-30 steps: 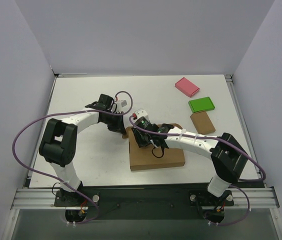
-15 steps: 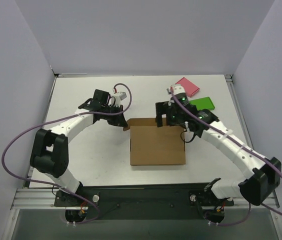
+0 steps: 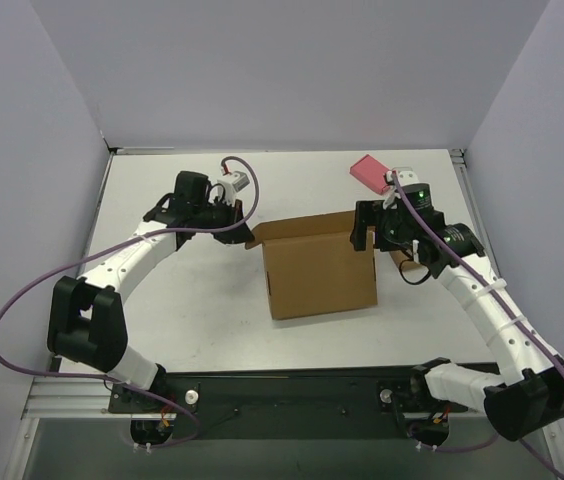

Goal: Fold the paper box

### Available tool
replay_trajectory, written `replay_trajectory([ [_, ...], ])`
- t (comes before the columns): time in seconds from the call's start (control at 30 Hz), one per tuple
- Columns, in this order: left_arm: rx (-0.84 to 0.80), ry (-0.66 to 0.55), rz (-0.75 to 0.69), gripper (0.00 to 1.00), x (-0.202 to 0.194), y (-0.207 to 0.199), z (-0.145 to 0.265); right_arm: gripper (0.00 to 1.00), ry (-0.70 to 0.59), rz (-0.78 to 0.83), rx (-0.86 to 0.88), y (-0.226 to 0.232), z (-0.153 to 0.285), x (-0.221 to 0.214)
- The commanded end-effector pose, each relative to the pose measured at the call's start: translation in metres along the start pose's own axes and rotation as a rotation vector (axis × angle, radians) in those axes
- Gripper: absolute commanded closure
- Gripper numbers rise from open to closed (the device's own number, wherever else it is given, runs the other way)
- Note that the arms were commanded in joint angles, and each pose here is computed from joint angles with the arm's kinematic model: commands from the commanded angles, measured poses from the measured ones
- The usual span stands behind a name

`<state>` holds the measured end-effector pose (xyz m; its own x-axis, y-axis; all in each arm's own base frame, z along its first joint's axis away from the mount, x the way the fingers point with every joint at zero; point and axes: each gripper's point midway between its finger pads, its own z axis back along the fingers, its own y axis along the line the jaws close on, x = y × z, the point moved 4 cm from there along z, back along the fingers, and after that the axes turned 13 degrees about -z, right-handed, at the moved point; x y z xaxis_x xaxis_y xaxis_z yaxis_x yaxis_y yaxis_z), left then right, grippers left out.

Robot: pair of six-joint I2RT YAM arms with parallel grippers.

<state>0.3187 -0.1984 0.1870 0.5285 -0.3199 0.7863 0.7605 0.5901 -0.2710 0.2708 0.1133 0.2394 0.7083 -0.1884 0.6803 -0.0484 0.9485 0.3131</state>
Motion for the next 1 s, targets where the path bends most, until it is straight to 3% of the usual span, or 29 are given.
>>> replay_trajectory([
  [0.0,-0.019,-0.109,-0.126,1.0,0.037,-0.004,0.017,0.14,-0.057,0.03,-0.048,-0.016,0.013,0.003],
  [0.17,-0.083,-0.114,-0.203,1.0,0.043,-0.013,0.022,0.15,-0.11,0.045,-0.075,-0.026,0.008,0.007],
  [0.33,-0.12,-0.145,-0.257,1.0,0.045,-0.025,0.033,0.25,-0.163,0.076,-0.04,-0.024,0.007,0.013],
  [0.7,-0.195,-0.201,-0.283,1.0,0.054,-0.051,0.03,0.25,-0.298,0.097,-0.035,-0.032,0.044,0.012],
  [0.97,-0.149,-0.209,-0.293,1.0,0.047,-0.054,0.038,0.28,-0.304,0.159,-0.034,-0.037,0.061,0.006],
])
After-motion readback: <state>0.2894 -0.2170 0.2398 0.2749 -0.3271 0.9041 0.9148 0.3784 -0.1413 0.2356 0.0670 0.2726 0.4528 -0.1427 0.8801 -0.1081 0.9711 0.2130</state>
